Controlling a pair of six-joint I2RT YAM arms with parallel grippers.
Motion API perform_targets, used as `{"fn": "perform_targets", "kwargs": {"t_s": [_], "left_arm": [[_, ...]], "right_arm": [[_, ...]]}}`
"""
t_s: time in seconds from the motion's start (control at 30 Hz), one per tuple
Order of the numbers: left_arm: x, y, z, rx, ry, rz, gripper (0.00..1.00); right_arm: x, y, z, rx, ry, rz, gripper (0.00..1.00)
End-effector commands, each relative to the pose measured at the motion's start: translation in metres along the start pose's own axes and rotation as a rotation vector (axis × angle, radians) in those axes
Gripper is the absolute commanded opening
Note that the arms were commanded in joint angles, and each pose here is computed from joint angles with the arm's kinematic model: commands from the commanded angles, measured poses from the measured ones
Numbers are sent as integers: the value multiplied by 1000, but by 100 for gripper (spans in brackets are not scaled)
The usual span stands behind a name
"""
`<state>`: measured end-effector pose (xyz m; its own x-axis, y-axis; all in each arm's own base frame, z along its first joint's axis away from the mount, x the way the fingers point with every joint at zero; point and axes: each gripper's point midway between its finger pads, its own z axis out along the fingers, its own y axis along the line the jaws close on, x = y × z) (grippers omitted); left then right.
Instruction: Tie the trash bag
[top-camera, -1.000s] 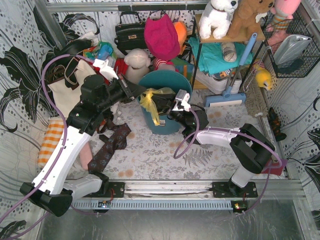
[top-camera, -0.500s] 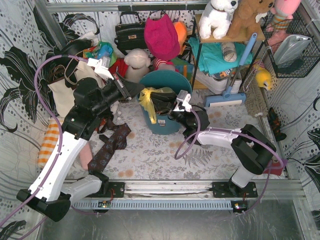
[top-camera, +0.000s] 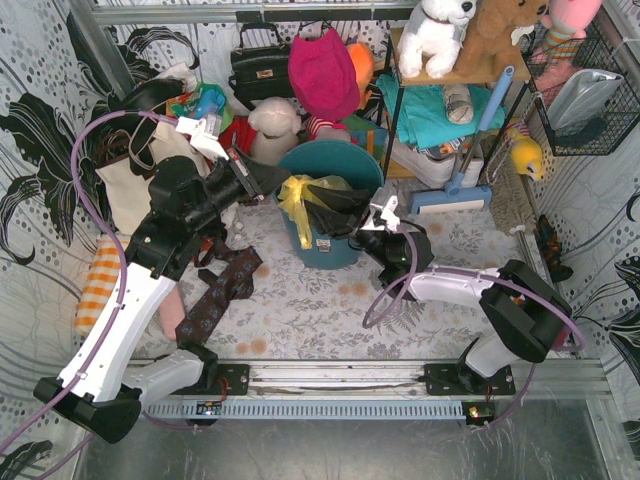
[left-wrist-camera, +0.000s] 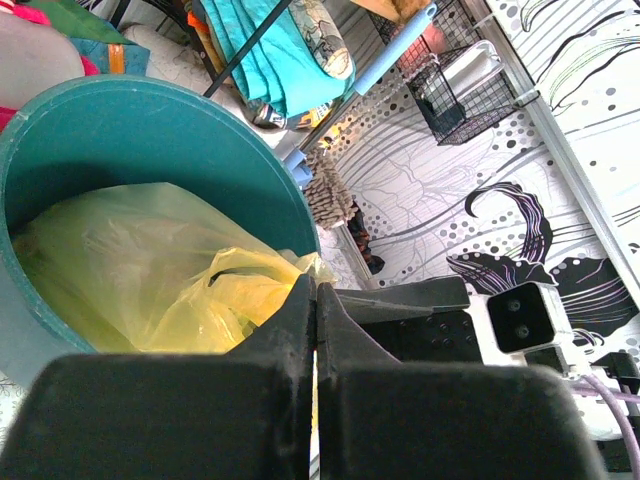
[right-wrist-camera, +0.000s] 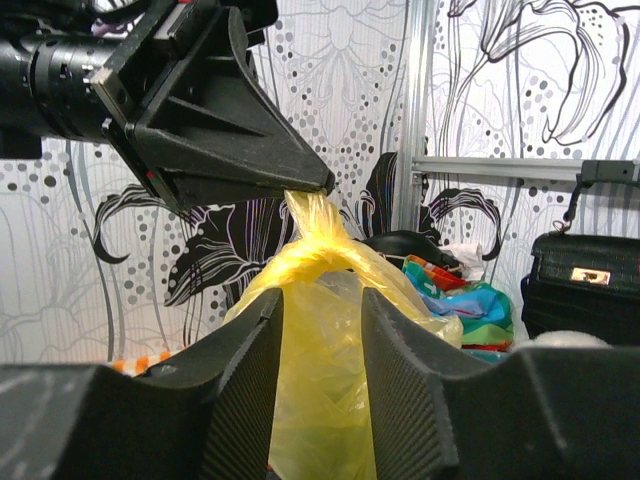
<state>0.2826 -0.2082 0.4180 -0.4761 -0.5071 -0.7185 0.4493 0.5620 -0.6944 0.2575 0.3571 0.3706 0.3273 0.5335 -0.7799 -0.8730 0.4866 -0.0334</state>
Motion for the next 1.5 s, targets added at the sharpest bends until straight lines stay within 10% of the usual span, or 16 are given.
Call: {"fn": "perform_targets", "kwargs": {"t_s": [0.0, 0.87, 1.17, 1.3, 1.47], "left_arm": [[-16, -13, -2, 55, -73, 53, 0], [-4, -33, 2, 202, -11, 59, 0], [-5, -34, -1, 201, -18, 62, 0], [-11, -28, -2, 153, -52, 53, 36], [-29, -16, -4, 58, -148, -14, 56]], "right_arm": [[-39, -1, -5, 37, -94, 73, 39], [-17, -3, 51, -31, 239, -34, 46], [-22, -4, 49, -28, 184, -56, 11], [-24, -2, 50, -40, 181, -61, 0], [-25, 0, 49, -49, 177, -61, 0]]}}
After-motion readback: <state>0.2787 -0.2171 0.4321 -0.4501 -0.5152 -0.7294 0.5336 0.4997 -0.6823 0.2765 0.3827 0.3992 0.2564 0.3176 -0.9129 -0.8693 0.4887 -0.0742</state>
